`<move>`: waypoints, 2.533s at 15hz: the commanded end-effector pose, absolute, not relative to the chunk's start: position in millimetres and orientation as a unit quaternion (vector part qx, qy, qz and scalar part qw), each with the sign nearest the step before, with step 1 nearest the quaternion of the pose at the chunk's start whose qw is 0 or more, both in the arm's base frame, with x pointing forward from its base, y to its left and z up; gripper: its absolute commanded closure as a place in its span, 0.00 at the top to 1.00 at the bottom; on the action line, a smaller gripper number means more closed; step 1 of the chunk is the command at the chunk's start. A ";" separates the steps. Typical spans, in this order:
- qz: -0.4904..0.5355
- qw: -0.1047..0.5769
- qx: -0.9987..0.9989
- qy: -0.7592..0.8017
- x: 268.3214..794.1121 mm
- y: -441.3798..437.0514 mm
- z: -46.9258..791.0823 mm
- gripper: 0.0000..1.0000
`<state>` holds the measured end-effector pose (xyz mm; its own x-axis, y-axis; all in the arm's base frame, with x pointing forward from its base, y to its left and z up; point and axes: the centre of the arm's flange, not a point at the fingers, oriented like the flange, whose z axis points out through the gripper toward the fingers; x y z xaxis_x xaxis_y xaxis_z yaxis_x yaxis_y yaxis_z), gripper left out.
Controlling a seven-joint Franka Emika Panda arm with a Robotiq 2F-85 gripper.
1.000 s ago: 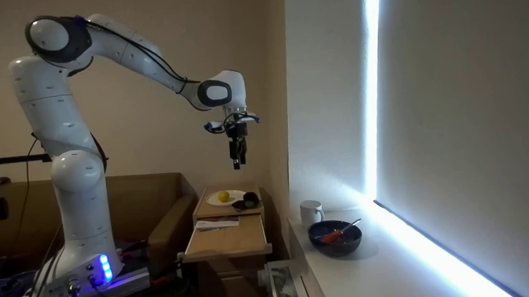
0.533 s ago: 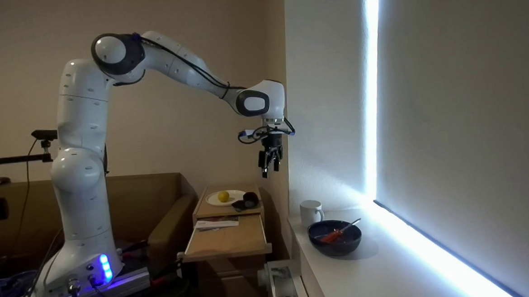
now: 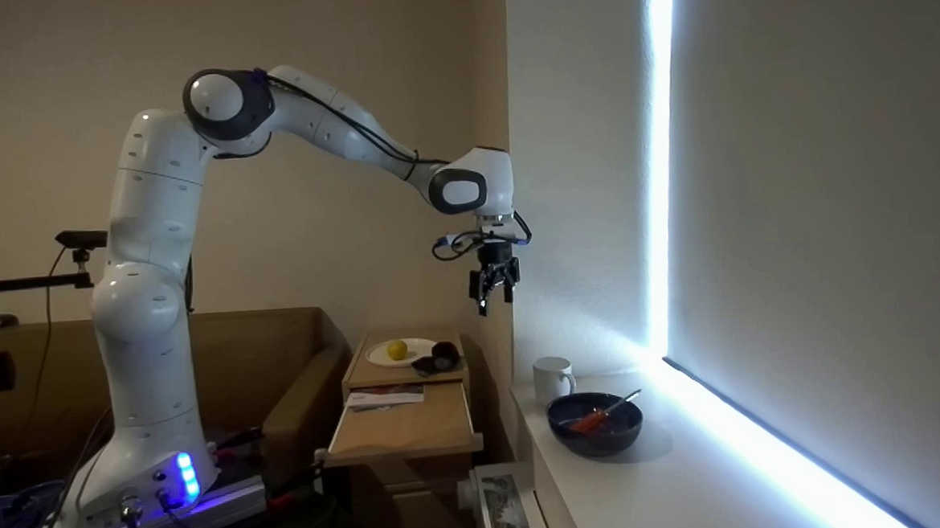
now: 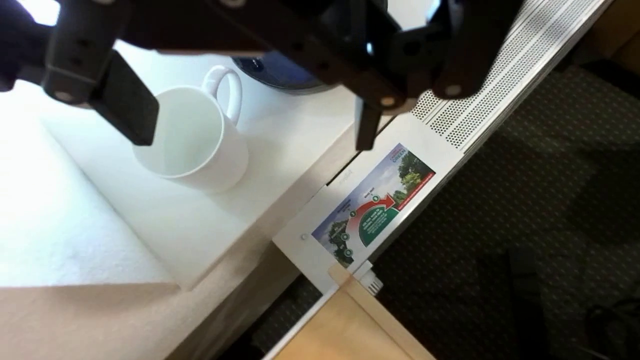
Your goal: Pick up the cup and place it on the slide
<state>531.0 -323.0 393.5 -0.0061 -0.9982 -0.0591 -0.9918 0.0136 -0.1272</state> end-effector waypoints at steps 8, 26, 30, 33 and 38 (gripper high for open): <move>-0.132 0.071 -0.572 0.807 586.0 -328.2 314.6 1.00; -0.103 0.003 -0.516 0.850 595.9 -321.5 241.4 1.00; -0.111 0.000 -0.495 0.862 596.1 -324.9 227.4 1.00; -0.118 0.006 -0.475 0.872 596.5 -326.5 221.6 1.00; -0.108 0.007 -0.473 0.874 592.0 -325.4 220.5 1.00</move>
<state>592.0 -325.4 220.4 -0.5521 -0.8289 0.0905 -0.8261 0.5290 -0.1943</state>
